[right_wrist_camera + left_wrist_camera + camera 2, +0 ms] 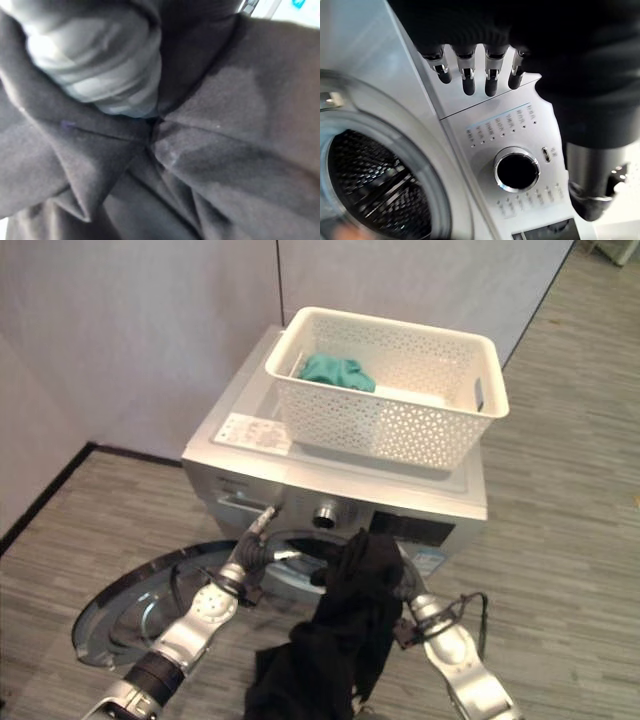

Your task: Grab the laundry basket,head to the washer,open it,put in the laundry and shut it.

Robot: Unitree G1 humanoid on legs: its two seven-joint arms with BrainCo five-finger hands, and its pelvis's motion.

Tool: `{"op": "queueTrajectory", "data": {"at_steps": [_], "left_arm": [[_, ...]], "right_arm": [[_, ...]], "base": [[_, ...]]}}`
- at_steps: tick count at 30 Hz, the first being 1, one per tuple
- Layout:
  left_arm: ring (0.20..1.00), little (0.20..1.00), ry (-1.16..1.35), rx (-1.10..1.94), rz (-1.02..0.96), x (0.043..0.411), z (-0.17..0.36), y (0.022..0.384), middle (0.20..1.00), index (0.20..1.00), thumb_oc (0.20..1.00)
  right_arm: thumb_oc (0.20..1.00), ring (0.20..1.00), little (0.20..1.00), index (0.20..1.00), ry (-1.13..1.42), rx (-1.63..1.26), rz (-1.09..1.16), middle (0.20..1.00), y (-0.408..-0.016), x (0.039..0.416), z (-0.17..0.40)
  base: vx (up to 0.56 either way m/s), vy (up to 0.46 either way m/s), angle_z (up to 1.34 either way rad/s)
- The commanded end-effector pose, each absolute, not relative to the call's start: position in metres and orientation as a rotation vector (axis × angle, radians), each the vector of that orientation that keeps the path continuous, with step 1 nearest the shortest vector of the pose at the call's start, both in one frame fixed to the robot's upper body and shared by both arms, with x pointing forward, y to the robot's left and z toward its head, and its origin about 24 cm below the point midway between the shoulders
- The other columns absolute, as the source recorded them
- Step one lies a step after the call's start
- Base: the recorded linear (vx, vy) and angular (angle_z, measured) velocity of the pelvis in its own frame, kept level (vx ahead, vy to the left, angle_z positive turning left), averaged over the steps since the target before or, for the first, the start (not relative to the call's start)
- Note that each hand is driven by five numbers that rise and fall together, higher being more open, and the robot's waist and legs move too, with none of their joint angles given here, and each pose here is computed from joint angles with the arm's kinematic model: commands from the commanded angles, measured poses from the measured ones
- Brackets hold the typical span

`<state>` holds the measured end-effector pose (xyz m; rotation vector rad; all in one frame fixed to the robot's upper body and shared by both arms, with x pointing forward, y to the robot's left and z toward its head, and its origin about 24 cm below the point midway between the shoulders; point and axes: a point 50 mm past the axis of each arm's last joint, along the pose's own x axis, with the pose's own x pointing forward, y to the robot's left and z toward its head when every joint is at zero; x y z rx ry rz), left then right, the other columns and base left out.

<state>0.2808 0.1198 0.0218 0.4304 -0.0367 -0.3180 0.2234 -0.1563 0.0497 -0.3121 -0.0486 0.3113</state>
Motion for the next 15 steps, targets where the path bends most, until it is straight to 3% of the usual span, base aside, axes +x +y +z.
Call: {"op": "queueTrajectory", "data": {"at_steps": [1, 10, 15], "left_arm": [[1.000, 1.000, -0.133, 0.436, -0.409, 0.293, 0.043, 0.101, 1.000, 1.000, 1.000], [1.000, 1.000, -0.100, 0.357, -0.497, 0.291, 0.042, 0.088, 1.000, 1.000, 1.000], [1.000, 1.000, -0.077, 0.317, -0.820, 0.277, 0.040, 0.028, 1.000, 1.000, 1.000]], "right_arm": [[0.200, 0.200, 0.200, 0.200, -0.236, -0.265, 0.300, 0.200, -0.149, 0.234, 0.086], [0.200, 0.200, 0.200, 0.200, -0.239, -0.247, 0.281, 0.200, -0.150, 0.238, 0.088], [0.200, 0.200, 0.200, 0.200, -0.235, -0.200, 0.260, 0.200, -0.146, 0.247, 0.088]], "base": [[0.03, 0.013, 0.28], [0.02, 0.014, 0.12], [0.06, 0.006, 0.01]]}}
